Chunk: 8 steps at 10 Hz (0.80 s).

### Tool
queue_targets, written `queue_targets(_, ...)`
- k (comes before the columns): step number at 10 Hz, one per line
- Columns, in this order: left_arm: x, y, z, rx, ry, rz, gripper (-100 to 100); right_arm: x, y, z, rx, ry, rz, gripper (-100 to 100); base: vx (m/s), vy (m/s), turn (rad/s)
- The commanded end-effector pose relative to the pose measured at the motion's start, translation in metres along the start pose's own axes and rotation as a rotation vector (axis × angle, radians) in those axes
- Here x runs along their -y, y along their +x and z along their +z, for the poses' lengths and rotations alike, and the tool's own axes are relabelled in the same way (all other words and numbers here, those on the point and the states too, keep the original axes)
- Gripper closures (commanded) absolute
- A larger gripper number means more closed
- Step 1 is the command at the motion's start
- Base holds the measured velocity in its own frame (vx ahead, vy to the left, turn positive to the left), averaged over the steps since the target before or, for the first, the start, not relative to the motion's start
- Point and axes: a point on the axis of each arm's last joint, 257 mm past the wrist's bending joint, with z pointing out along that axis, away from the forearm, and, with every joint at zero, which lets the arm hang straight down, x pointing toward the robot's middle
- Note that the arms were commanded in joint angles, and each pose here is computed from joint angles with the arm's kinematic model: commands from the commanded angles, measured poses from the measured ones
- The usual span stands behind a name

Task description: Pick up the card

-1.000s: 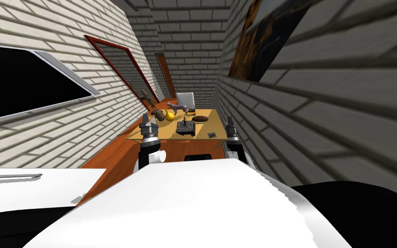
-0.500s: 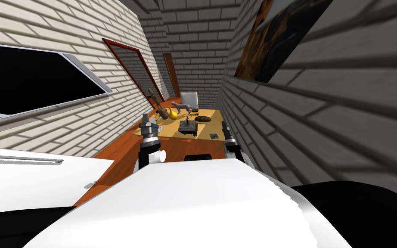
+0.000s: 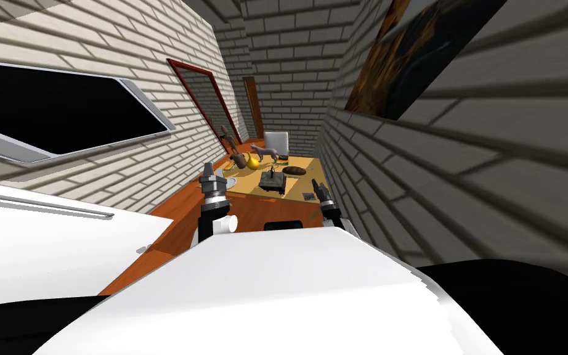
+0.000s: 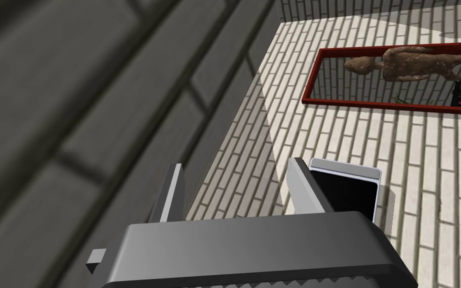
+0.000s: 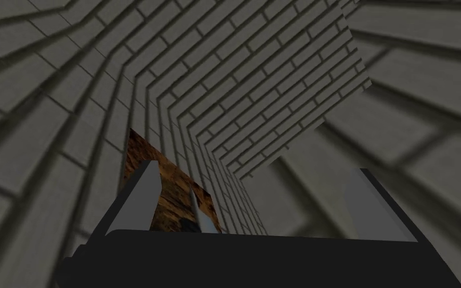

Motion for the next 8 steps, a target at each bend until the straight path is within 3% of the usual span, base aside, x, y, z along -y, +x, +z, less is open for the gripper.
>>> queue_targets(1, 0.0, 0.0, 0.0, 0.0, 0.0, 0.0, 0, 0.005, 0.007, -0.001, -0.023, 0.012, -0.058, -100, 0.001, -0.015, 0.085)
queue_targets(8, 0.0, 0.0, 0.0, 0.0, 0.0, 0.0, 0, 0.057, 0.07, -0.021, -0.221, 0.086, -0.448, -100, -0.001, -0.013, 0.14)
